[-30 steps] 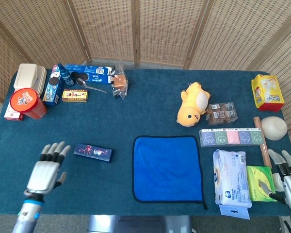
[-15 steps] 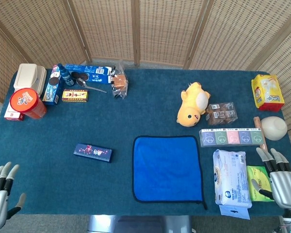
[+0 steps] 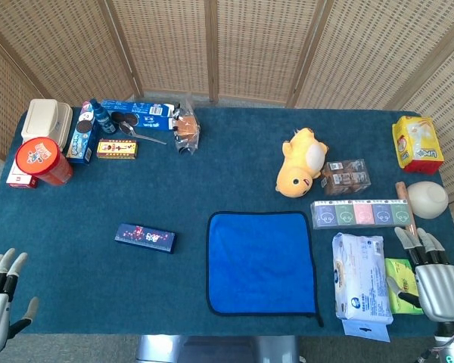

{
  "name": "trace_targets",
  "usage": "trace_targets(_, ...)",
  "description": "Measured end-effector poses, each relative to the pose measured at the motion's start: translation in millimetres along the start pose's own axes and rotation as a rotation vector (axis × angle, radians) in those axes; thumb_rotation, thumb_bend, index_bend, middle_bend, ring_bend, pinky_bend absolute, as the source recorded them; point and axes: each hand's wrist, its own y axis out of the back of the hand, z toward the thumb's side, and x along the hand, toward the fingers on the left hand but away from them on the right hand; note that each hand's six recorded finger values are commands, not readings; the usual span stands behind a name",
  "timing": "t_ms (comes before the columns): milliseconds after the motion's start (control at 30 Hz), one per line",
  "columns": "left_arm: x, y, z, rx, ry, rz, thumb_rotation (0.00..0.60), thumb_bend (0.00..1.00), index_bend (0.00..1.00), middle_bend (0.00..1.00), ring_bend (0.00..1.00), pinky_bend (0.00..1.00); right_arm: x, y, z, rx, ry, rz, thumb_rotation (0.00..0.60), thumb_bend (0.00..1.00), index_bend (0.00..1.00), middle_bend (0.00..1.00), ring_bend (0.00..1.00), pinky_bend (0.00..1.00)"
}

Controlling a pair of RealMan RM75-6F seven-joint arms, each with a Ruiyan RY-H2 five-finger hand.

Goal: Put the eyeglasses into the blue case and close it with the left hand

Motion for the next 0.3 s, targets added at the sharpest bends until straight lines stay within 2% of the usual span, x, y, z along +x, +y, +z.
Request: trace_targets(300, 3.6, 1.3, 2.9, -0.006, -0.003, 0.004, 0.6, 0.34, 0.0, 0.0, 0.0, 0.0, -1.7, -2.4, -1.5, -0.005, -0.005, 0.002, 0.571, 0.28, 0.03, 0.14, 0.03, 0.13)
